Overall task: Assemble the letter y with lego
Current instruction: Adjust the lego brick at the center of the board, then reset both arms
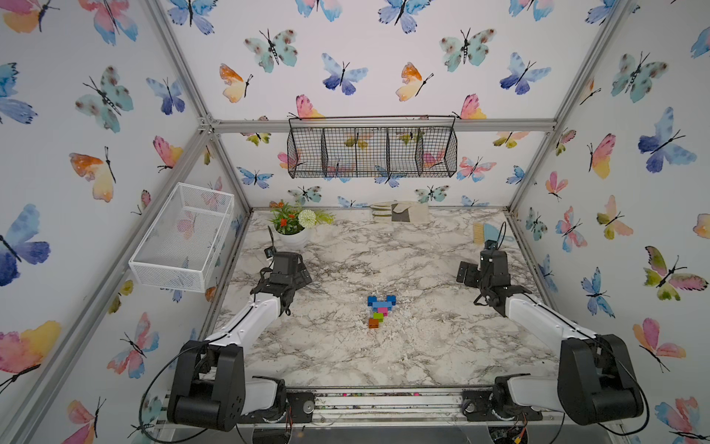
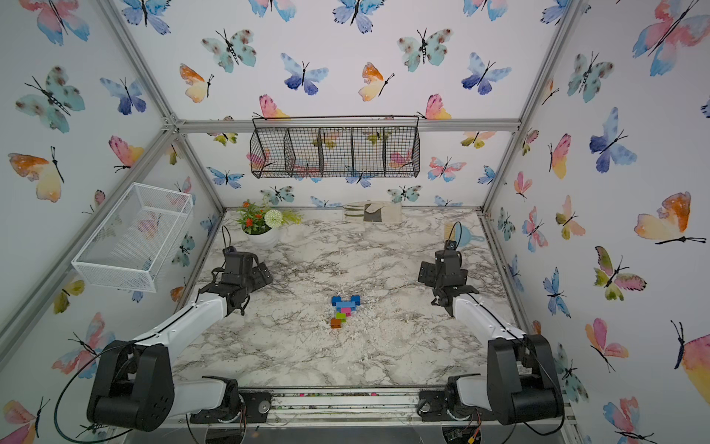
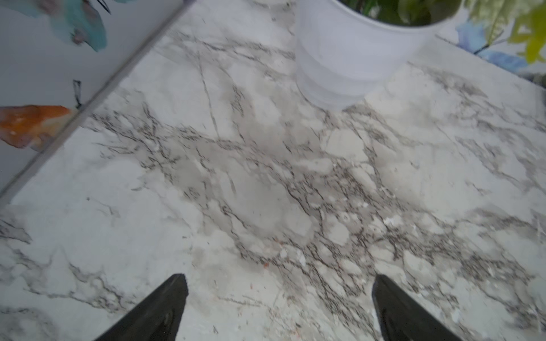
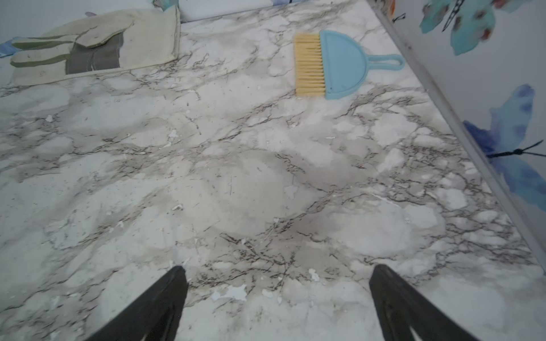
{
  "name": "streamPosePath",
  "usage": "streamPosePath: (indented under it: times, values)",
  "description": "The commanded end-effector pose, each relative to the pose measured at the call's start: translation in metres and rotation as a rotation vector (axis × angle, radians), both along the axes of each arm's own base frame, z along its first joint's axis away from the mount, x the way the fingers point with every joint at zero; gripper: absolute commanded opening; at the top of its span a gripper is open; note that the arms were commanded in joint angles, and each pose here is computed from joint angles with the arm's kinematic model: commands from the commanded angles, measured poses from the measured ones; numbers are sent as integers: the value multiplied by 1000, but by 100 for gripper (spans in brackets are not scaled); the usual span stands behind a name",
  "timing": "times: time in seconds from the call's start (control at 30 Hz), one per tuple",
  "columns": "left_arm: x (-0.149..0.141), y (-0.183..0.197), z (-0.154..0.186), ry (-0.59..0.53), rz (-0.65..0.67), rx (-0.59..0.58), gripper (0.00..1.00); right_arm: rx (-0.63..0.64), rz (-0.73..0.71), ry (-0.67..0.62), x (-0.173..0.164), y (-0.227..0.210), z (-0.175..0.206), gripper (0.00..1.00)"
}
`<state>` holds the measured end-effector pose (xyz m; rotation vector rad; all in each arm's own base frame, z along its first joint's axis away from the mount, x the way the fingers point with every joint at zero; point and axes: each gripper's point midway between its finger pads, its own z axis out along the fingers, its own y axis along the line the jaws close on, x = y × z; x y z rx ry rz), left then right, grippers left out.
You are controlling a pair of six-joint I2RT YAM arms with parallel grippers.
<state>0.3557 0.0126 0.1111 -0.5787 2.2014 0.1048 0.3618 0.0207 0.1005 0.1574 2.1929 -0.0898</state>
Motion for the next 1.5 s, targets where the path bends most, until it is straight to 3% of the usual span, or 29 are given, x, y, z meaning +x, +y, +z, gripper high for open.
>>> streamPosePath:
  times: [0.0, 0.17, 0.3, 0.37, 0.7, 0.83, 0.9, 1.0, 1.07, 1.2, 1.47]
  values:
    - [6, 40, 14, -178, 106, 50, 99, -112, -40, -289, 10, -15, 33, 100]
    - [-8, 55, 31, -330, 108, 107, 98, -171, -52, -312, 8, -21, 13, 100]
    - [-26, 67, 5, -329, 174, 143, 98, -164, -50, -433, 7, -23, 28, 100]
    - [-26, 68, 8, -346, 187, 151, 98, -137, -29, -423, 11, -21, 20, 100]
    - [-13, 47, 21, -483, -3, 193, 99, -108, 141, -443, 11, 1, 8, 99]
    - [-13, 14, 13, -524, -202, 210, 98, -109, 291, -456, 5, 23, 8, 100]
    - [-20, 12, 26, -634, -215, 248, 98, -106, 296, -459, 6, 24, 9, 100]
    - [-8, 8, 10, -498, -241, 201, 98, -87, 315, -436, 11, 24, 5, 100]
    - [-1, 6, 14, -537, -253, 225, 98, -66, 314, -411, 17, 21, 2, 100]
    - [3, 3, 7, -472, -271, 219, 98, -24, 303, -388, 23, 13, -1, 100]
    - [3, 2, 8, -470, -268, 227, 98, -37, 293, -413, 17, 11, 2, 99]
